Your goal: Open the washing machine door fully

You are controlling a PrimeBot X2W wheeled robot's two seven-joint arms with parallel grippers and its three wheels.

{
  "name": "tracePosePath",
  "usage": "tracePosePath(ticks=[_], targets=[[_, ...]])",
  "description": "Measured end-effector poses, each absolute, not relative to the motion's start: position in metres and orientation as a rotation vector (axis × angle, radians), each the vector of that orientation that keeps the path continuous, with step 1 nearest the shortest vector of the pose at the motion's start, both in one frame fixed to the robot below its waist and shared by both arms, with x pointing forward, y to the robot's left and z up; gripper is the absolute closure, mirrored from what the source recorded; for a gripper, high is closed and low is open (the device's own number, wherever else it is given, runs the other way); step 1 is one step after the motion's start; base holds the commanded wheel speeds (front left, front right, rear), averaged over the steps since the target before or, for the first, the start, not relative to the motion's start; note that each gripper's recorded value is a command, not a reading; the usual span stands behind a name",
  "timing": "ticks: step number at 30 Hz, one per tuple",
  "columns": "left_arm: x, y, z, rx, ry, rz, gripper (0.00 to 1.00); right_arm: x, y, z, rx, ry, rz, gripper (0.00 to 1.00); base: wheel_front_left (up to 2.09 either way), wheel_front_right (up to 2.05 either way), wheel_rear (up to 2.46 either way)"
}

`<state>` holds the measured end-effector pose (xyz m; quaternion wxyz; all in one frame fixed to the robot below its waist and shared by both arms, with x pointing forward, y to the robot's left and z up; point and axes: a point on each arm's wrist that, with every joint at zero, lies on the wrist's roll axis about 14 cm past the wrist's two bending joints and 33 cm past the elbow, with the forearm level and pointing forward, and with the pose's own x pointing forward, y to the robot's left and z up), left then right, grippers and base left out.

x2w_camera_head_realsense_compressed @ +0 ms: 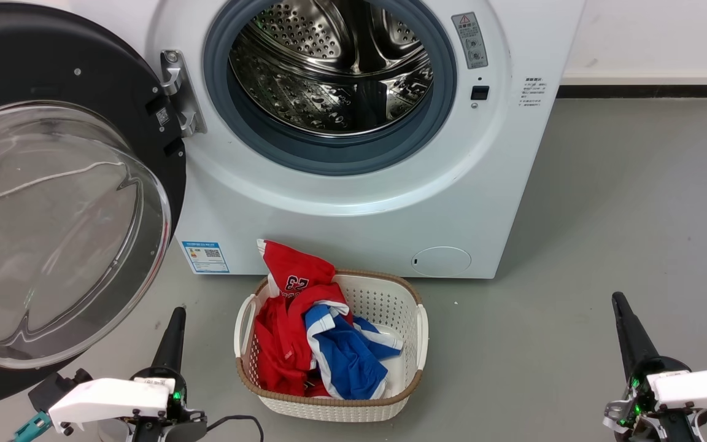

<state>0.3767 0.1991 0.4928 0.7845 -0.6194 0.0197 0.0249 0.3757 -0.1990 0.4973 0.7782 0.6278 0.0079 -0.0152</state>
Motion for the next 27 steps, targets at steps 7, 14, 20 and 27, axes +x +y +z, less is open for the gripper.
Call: tracePosePath(ticks=[7, 14, 20, 27], targets=[[0.379, 0.200, 0.495, -1.396, 0.036, 0.045, 1.00, 0.379, -0.199, 0.499, 1.411, 0.016, -0.028, 1.00, 0.00, 0.00, 0.00], [0.382, 0.200, 0.498, -1.453, 0.026, 0.033, 1.00, 0.381, -0.200, 0.500, 1.462, 0.015, -0.025, 1.00, 0.00, 0.00, 0.00], [0.384, 0.200, 0.500, -1.499, 0.021, 0.025, 1.00, 0.383, -0.200, 0.501, 1.504, 0.013, -0.018, 1.00, 0.00, 0.00, 0.00], [0.387, 0.200, 0.504, -1.551, 0.012, 0.010, 1.00, 0.386, -0.200, 0.503, 1.551, 0.011, -0.013, 1.00, 0.00, 0.00, 0.00]])
